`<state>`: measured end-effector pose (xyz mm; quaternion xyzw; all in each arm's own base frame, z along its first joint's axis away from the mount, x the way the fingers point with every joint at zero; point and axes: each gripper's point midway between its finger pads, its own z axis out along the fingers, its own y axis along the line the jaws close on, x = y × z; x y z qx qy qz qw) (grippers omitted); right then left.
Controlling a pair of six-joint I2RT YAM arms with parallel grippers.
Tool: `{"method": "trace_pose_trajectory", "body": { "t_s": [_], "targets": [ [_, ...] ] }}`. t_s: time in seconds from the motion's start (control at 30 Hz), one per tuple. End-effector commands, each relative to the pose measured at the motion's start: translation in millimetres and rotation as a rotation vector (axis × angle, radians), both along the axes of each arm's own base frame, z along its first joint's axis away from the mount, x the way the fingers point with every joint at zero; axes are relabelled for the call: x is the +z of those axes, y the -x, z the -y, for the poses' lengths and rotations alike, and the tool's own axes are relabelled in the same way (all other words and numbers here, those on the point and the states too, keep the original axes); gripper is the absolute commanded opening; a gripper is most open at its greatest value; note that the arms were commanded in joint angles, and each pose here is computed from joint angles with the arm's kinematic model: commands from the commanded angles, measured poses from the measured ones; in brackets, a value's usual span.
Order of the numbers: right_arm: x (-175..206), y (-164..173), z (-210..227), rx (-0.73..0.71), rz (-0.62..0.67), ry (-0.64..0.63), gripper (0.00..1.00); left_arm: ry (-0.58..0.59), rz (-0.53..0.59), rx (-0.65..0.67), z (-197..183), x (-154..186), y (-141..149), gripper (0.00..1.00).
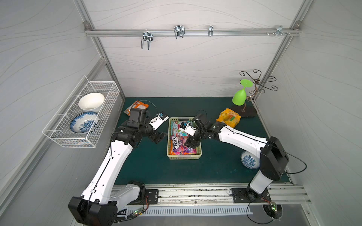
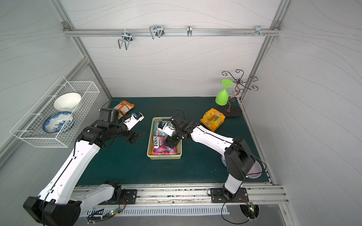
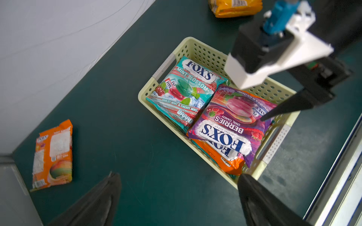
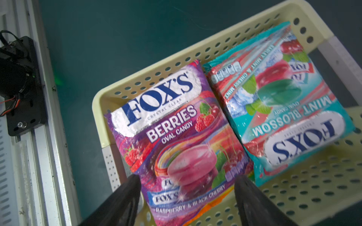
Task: Put the candies in the basket
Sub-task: Place the candy in the basket.
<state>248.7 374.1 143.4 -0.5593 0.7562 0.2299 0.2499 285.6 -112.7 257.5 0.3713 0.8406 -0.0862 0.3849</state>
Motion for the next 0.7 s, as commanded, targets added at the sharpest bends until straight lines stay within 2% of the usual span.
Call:
{"method": "trace_pose_trajectory", "body": {
  "t_s": [0.0, 0.13, 0.27, 0.47, 0.53, 0.67],
  "targets": [
    [5.3, 3.4, -18.3, 0.102, -0.004, -0.037, 0.71, 0.143, 0.000, 0.234, -10.0, 15.4, -18.8, 0.98],
    [-12.0, -0.5, -30.6, 0.114, -0.043, -0.031, 0.64, 0.221, -0.060, 0.309, -12.7, -1.0, -19.5, 0.98],
    [-47.5, 5.5, -37.1, 0.129, -0.100, 0.013, 0.60, 0.205, -0.059, 0.332, -19.0, -3.5, -19.1, 0.97],
    [-110.2, 1.0, -24.1, 0.058, -0.164, 0.140, 0.51, 0.209, -0.050, 0.357, -22.1, -2.3, -23.6, 0.98],
    [-114.6, -3.9, -22.2, 0.034, -0.155, 0.163, 0.49, 0.199, -0.039, 0.382, -26.7, -3.8, -26.5, 0.97],
    [-97.6, -1.6, -26.0, 0.033, -0.152, 0.112, 0.49, 0.202, -0.036, 0.402, -29.2, -5.2, -29.4, 0.97]
  ]
}}
